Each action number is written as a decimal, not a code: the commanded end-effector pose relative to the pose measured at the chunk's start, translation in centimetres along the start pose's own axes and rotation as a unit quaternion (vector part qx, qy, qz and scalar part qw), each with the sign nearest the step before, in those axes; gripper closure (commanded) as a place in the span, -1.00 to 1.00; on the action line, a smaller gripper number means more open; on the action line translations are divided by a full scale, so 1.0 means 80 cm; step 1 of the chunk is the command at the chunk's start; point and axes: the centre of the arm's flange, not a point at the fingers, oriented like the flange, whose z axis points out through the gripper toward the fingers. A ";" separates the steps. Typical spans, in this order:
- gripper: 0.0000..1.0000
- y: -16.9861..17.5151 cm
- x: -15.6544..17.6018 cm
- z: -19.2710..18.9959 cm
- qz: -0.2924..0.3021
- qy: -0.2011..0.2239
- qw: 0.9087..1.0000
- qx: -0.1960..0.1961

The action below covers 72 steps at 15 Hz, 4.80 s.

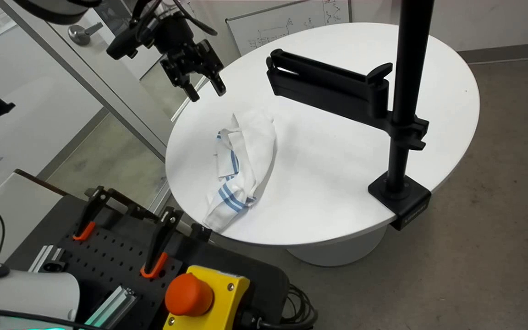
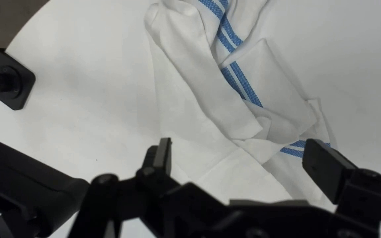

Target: Hang the towel on the black stand

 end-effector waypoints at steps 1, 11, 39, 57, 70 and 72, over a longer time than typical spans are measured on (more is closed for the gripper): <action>-1.00 -0.001 0.013 0.016 -0.019 0.011 1.000 -0.018; -1.00 -0.002 0.050 0.087 -0.072 0.013 0.996 -0.050; 0.89 -0.037 0.074 0.166 -0.167 -0.039 0.984 -0.045; 0.99 -0.032 0.028 -0.031 -0.137 0.137 0.981 0.004; 0.99 0.027 -0.099 -0.172 -0.101 0.243 0.965 0.009; 0.99 0.045 -0.115 -0.189 -0.082 0.252 0.964 0.004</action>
